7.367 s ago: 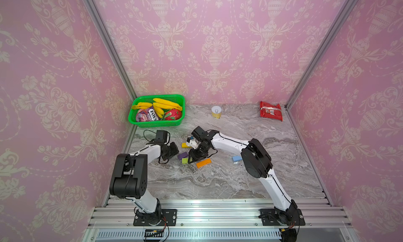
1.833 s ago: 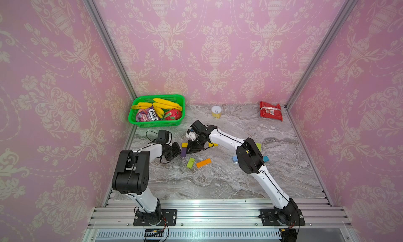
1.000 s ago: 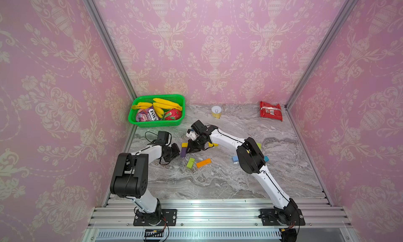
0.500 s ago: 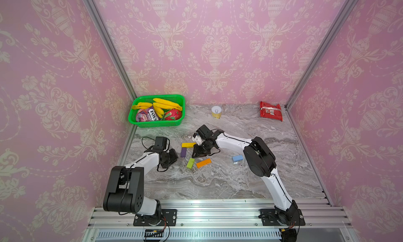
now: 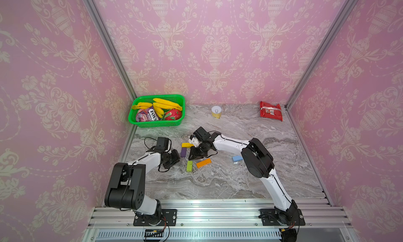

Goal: Assemble the letter p with building blocks
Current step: Assemble the building block at the center of the board.

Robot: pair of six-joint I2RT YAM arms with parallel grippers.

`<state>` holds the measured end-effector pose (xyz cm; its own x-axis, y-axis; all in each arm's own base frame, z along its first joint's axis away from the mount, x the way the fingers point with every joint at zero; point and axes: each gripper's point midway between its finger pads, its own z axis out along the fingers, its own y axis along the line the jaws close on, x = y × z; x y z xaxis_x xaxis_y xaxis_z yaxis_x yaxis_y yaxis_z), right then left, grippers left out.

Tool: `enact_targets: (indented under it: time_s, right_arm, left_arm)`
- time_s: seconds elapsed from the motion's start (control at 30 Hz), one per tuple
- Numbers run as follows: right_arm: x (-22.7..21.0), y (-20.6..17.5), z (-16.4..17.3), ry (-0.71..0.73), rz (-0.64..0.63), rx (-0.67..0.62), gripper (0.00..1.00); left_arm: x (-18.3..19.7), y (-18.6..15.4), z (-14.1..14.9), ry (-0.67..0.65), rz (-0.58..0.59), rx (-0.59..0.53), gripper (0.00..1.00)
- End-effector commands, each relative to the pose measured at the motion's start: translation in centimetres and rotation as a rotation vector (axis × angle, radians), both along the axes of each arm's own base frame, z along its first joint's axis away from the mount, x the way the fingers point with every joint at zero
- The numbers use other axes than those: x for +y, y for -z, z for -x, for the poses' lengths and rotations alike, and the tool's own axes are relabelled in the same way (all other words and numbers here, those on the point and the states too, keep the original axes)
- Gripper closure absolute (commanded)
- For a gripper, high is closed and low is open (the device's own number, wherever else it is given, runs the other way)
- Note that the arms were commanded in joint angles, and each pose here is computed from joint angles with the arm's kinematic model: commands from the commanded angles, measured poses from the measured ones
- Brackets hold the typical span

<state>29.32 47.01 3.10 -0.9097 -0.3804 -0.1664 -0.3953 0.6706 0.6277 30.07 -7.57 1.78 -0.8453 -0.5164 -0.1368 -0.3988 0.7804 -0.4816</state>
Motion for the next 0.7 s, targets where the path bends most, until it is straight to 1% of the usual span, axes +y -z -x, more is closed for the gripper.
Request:
enact_targets:
  time_s: [0.0,0.53,0.57,0.67]
  right_arm:
    - [0.4,1.9,1.1,-0.020,0.021,0.059,0.76]
    - [2.6,1.6,1.5,-0.058,-0.024,0.085,0.75]
    - [2.7,1.6,1.5,-0.060,-0.024,0.086,0.75]
    - [3.0,1.7,1.2,-0.056,-0.022,0.081,0.75]
  left_arm:
    - [0.1,0.6,0.1,-0.001,-0.019,0.033,1.00]
    - [0.8,0.9,-0.9,-0.002,-0.052,0.037,1.00]
    - [0.8,0.2,-2.0,-0.003,-0.050,0.012,1.00]
    - [0.8,0.1,-2.3,-0.005,-0.044,0.009,1.00]
